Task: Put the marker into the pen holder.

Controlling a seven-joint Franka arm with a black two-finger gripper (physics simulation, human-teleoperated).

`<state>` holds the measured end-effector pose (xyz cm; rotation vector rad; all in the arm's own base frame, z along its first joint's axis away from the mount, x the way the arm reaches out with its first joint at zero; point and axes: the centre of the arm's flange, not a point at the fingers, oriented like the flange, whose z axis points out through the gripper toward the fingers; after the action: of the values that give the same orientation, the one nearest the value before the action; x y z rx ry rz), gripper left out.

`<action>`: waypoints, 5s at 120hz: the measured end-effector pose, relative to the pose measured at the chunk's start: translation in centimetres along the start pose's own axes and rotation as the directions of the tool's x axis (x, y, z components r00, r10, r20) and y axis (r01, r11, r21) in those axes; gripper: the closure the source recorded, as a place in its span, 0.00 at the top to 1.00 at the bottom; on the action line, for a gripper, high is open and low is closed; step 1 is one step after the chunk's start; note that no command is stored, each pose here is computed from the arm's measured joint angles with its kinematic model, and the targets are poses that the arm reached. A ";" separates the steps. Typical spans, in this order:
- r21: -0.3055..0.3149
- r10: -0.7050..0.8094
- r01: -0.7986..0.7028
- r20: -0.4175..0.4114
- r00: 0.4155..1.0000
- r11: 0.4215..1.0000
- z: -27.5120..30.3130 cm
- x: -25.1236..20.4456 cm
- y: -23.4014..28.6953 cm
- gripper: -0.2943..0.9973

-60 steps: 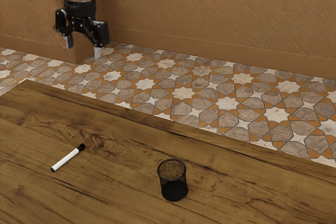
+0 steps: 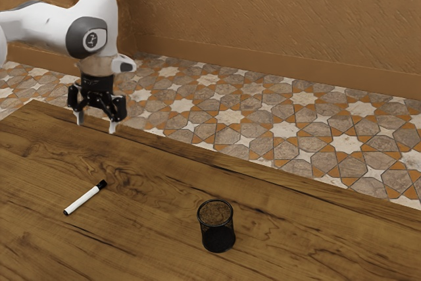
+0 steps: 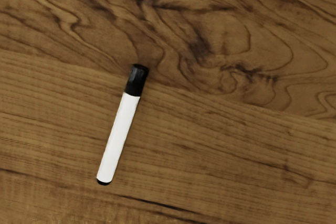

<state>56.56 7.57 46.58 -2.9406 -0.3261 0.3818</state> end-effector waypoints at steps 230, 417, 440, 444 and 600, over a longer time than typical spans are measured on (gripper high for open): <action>-0.177 0.356 -0.337 0.085 0.931 0.925 24.2 4.5 -6.1 0.50; 0.268 0.535 -0.618 -0.791 0.298 0.740 0.6 -11.5 24.3 0.16; 0.203 0.486 -0.603 -0.800 0.352 0.771 2.5 -15.7 25.8 0.16; 0.191 0.477 -0.604 -0.803 0.357 0.774 2.6 -16.2 26.4 0.16; -0.211 -0.077 -0.144 -0.777 0.625 0.967 -21.1 -7.9 14.9 0.71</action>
<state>57.62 -11.31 65.90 -2.9845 -0.1923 -1.0240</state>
